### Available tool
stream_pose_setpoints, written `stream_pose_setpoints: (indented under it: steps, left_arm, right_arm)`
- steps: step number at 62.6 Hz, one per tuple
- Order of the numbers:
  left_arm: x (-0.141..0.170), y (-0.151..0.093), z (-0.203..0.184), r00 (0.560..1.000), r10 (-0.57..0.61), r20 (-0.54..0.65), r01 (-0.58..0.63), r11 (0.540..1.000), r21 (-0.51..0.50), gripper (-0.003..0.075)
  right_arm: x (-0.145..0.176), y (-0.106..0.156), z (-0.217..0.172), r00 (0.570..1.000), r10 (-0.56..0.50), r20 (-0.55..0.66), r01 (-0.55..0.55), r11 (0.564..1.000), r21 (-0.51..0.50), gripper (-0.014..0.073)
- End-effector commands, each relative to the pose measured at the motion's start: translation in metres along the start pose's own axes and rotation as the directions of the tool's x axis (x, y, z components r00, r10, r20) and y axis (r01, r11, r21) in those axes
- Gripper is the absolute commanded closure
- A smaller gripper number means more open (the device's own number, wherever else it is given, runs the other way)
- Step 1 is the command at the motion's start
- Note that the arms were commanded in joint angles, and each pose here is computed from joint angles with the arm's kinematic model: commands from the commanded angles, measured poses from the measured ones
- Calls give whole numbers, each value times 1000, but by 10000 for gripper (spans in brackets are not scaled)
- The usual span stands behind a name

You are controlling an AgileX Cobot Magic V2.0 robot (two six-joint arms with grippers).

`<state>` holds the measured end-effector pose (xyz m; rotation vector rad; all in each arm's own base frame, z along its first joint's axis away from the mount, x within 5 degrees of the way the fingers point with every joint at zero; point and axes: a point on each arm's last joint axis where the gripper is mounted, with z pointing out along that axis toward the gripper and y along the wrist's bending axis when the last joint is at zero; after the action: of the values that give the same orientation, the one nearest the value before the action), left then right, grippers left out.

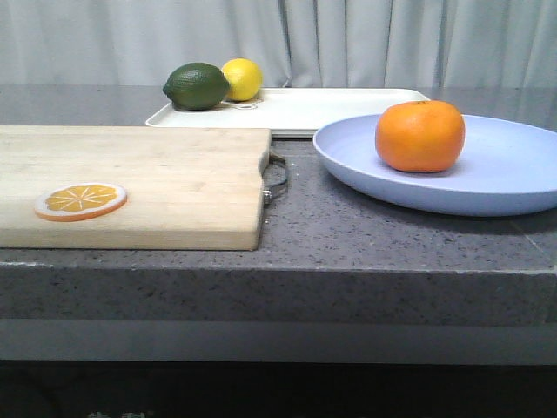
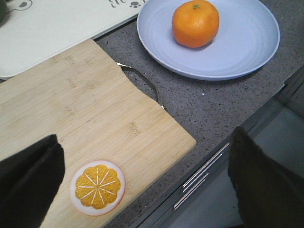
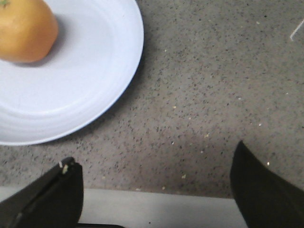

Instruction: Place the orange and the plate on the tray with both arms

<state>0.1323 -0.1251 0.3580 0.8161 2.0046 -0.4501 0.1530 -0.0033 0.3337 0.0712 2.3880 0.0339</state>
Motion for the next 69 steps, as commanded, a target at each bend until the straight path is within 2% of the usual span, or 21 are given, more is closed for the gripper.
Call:
stream_pose_setpoints:
  steps: [1,6,11,20,27,34,52,58,69]
  left_arm:
    - [-9,0,-19,992,-17,122,17,1000,1,46]
    - [-6,0,-30,989,-16,147,16,1000,1,46]
    - [-5,-1,-37,986,-16,166,16,1000,1,46]
    - [-4,-1,-44,982,-15,186,15,1000,1,46]
    - [-4,-1,-44,983,-15,185,15,1000,1,46]
    - [-4,-1,-44,983,-15,184,15,1000,1,46]
    - [-4,-1,-44,983,-15,183,15,1000,1,46]
    - [-4,-1,-44,983,-15,183,15,1000,1,46]
    - [-4,-1,-44,983,-15,183,15,1000,1,46]
  right_arm:
    - [-30,-7,2,999,39,16,-39,999,28,-38]
    - [-45,-16,12,997,76,-28,-75,997,37,-38]
    - [-54,-21,25,991,117,-68,-117,993,1,-38]
    - [-63,-18,54,978,145,-150,-167,975,-147,-38]
    - [-66,-11,80,960,177,-218,-231,939,-254,-38]
    - [-66,-11,103,937,217,-275,-294,913,-284,-38]
    - [-64,-10,140,903,249,-350,-367,871,-328,-32]
    - [-63,-9,145,898,254,-360,-380,860,-340,43]
    - [-63,-10,149,892,262,-367,-391,855,-340,288]
